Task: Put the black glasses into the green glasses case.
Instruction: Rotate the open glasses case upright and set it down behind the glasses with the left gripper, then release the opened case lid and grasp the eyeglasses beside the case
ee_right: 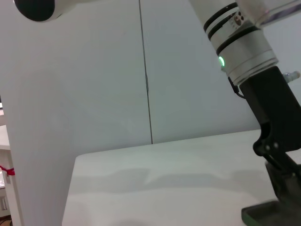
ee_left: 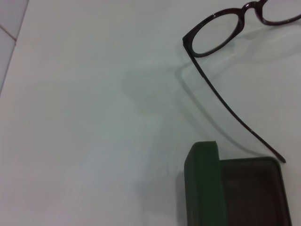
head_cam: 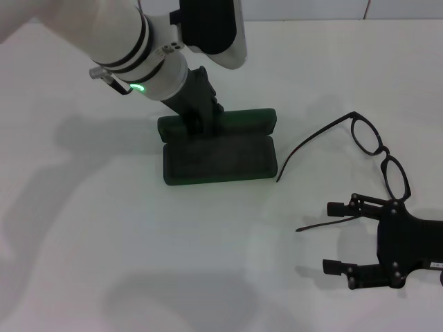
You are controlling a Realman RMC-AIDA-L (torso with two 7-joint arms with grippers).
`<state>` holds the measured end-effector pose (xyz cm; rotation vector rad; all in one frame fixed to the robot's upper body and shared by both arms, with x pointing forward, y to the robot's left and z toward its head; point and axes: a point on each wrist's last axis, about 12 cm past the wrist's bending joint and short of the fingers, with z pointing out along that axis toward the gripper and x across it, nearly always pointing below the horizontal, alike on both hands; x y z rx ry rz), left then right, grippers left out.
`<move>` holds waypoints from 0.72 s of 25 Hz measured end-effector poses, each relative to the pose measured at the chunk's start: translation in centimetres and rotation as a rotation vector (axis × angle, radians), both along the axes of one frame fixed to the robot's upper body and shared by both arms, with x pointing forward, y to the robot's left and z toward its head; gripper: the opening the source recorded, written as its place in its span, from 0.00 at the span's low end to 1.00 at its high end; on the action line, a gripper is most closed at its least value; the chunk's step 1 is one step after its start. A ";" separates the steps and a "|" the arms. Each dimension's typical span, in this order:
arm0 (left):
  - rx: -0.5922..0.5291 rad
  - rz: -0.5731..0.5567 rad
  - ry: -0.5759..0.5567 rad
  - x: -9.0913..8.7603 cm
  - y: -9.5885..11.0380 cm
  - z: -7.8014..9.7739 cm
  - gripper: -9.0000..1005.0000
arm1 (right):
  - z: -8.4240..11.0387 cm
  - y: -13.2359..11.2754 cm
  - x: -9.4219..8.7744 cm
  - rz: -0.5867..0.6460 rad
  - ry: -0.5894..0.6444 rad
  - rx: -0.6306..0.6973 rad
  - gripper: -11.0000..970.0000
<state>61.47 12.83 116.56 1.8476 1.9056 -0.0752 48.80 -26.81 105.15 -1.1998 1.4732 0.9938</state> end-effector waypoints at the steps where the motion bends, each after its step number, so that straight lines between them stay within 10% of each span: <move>1: 0.002 -0.001 -0.002 0.0 0.0 0.0 0.24 | 0.0 0.0 0.0 0.000 0.000 0.000 0.88; 12: -0.111 0.063 0.058 -0.3 1.1 0.7 0.52 | 0.0 -0.1 -0.1 -0.004 0.001 0.001 0.88; 18: -0.430 0.240 0.213 -0.7 6.5 1.1 0.58 | 0.0 -0.3 -0.1 -0.006 0.001 0.003 0.88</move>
